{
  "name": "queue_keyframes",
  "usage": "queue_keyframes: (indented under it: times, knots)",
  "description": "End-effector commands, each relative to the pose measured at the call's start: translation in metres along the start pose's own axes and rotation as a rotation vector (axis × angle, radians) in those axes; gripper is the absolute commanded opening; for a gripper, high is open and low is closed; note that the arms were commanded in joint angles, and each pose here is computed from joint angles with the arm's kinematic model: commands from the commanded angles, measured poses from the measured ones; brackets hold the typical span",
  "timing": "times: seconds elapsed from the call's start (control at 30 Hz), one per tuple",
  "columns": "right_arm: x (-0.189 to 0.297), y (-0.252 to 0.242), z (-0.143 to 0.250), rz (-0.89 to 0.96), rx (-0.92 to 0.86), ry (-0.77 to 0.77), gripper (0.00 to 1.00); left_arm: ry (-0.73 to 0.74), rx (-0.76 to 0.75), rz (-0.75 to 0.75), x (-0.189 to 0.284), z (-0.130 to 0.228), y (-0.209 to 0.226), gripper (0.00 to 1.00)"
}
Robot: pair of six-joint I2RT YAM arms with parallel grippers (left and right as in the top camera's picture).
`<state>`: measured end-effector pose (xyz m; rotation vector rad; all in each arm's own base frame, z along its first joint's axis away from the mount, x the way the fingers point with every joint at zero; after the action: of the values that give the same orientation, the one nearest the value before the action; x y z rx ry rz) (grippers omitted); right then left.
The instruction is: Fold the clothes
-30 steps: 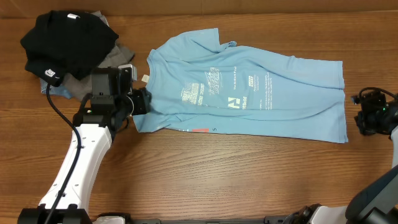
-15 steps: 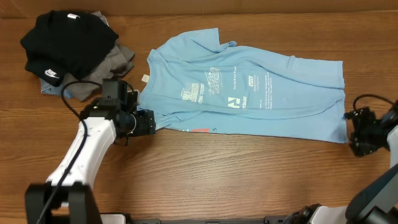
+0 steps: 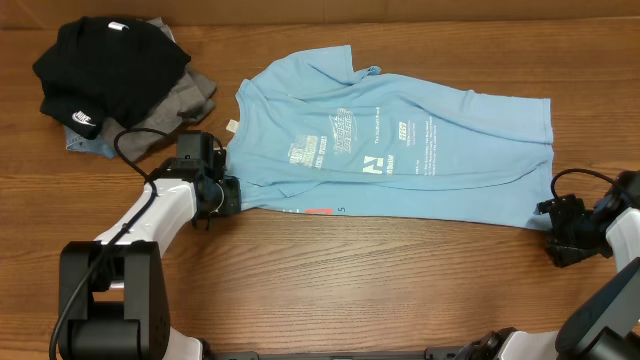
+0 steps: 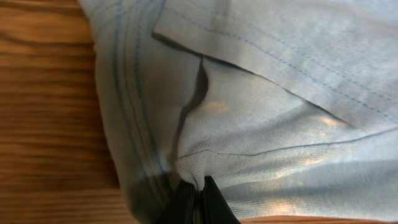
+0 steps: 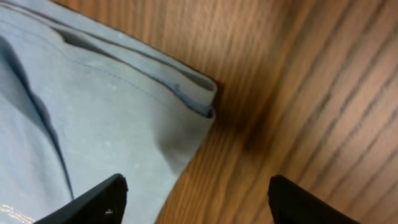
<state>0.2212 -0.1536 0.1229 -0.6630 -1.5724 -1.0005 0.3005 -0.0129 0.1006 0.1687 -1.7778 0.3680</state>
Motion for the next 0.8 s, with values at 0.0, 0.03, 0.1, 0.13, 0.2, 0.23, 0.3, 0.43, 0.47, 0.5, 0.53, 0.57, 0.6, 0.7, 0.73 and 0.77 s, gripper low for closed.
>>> queue_keyframes:
  times: [0.0, 0.03, 0.1, 0.13, 0.2, 0.23, 0.3, 0.43, 0.47, 0.5, 0.53, 0.57, 0.6, 0.7, 0.73, 0.77]
  knots:
    - [-0.004, 0.004, 0.011, -0.034, 0.082, 0.062, 0.73, -0.089, 0.043, -0.057, 0.019, -0.022, 0.015, 0.04]
    - [-0.006, 0.006, 0.014, -0.045, 0.116, 0.074, 0.73, -0.098, 0.059, -0.057, 0.023, -0.027, 0.019, 0.04]
    - [-0.011, 0.011, 0.018, -0.050, 0.151, 0.074, 0.73, -0.107, 0.087, -0.049, 0.028, -0.033, 0.025, 0.04]
    - [-0.014, 0.014, 0.021, -0.058, 0.173, 0.071, 0.73, -0.111, 0.098, -0.041, 0.029, -0.035, 0.028, 0.04]
    - [-0.019, 0.020, 0.026, -0.062, 0.210, 0.070, 0.73, -0.112, 0.105, -0.043, 0.029, -0.036, 0.032, 0.04]
    - [-0.022, 0.024, 0.029, -0.065, 0.234, 0.071, 0.73, -0.109, 0.106, -0.044, 0.029, -0.035, 0.032, 0.04]
    - [-0.027, 0.032, 0.036, -0.073, 0.298, 0.066, 0.73, -0.103, 0.106, -0.046, 0.029, -0.034, 0.032, 0.04]
    - [-0.035, 0.037, 0.048, -0.041, 0.342, 0.077, 0.66, -0.091, 0.110, -0.055, 0.029, -0.033, 0.034, 0.04]
    - [-0.036, 0.036, 0.051, -0.034, 0.342, 0.089, 0.54, -0.088, 0.113, -0.057, 0.029, -0.032, 0.035, 0.04]
    - [-0.037, 0.034, 0.054, -0.015, 0.329, 0.100, 0.45, -0.083, 0.115, -0.063, 0.029, -0.032, 0.036, 0.04]
    - [-0.037, 0.031, 0.056, 0.013, 0.309, 0.110, 0.36, -0.078, 0.119, -0.066, 0.029, -0.031, 0.037, 0.04]
    - [-0.037, 0.029, 0.057, 0.033, 0.293, 0.117, 0.29, -0.073, 0.122, -0.068, 0.029, -0.030, 0.038, 0.04]
    - [-0.036, 0.026, 0.057, 0.056, 0.282, 0.122, 0.22, -0.068, 0.127, -0.072, 0.029, -0.030, 0.039, 0.04]
    - [-0.030, 0.013, 0.058, 0.169, 0.212, 0.147, 0.13, -0.048, 0.156, -0.098, 0.031, -0.027, 0.045, 0.04]
    - [-0.026, 0.007, 0.059, 0.237, 0.164, 0.153, 0.12, -0.035, 0.189, -0.122, 0.033, -0.024, 0.049, 0.04]
    - [-0.022, 0.001, 0.059, 0.296, 0.124, 0.160, 0.11, -0.020, 0.220, -0.146, 0.035, -0.021, 0.053, 0.04]
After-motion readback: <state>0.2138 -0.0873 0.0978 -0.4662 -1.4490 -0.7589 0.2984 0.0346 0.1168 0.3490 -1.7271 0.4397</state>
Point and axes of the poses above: each gripper's point midway between its finger pads, its own x axis back along the fingers, its own y axis along the line the jaws close on, z = x × y, the point moved 10 cm from there along x, back along the fingers, and after that the axes turned 14 degrees about x, right-handed, at the moved point
